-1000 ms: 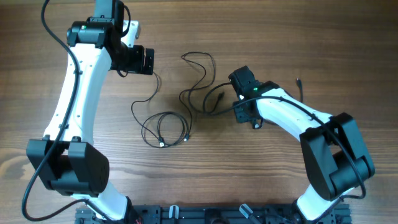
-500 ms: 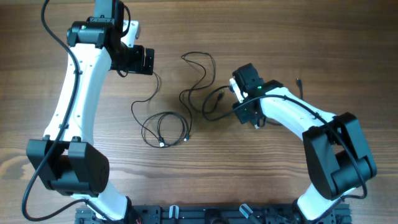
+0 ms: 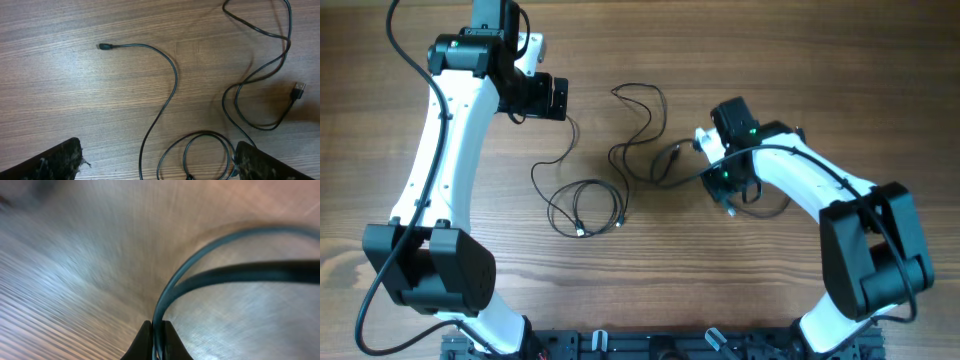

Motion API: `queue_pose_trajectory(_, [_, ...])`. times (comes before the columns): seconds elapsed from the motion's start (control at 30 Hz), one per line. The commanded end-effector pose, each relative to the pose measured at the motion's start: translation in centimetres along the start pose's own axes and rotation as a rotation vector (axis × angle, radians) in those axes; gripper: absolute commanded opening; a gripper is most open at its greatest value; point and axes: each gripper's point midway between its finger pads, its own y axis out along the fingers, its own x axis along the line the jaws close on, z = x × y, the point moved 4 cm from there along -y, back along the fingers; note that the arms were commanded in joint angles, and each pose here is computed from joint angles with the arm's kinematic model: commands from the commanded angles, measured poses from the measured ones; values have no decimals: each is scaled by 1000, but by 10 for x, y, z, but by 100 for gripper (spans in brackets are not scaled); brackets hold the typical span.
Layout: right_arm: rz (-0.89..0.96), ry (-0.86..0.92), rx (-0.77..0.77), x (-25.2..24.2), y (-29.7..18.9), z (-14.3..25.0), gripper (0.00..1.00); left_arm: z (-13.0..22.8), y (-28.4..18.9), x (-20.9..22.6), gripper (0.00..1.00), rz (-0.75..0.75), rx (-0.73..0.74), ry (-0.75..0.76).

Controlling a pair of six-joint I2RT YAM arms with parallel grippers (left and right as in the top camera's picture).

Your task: Untangle cables

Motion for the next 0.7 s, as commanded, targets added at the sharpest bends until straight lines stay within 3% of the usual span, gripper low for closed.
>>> queue_pose_trajectory(0.0, [46,64,-376,-20,-106,-66,4,-1,-2,0,100,10,-7,4])
queue_pose_trajectory(0.13, [165,130,-689,-63,-199,-88,4,-1,-2,0,100,10,-7,4])
queue_pose_trajectory(0.3, [537,396,-929,-176,-276,-62,4,-1,-2,0,100,10,-7,4])
queue_pose_trajectory(0.43, [622,646,-880,-244,-268,-18,4,-1,-2,0,100,10,-7,4])
queue_pose_trajectory(0.53, [603,799,-749,-277,-233,15,4,-1,-2,0,100,10,-7,4])
queue_pose_trajectory(0.67, [522,875,-534,-291,-172,40,4,-1,-2,0,100,10,-7,4])
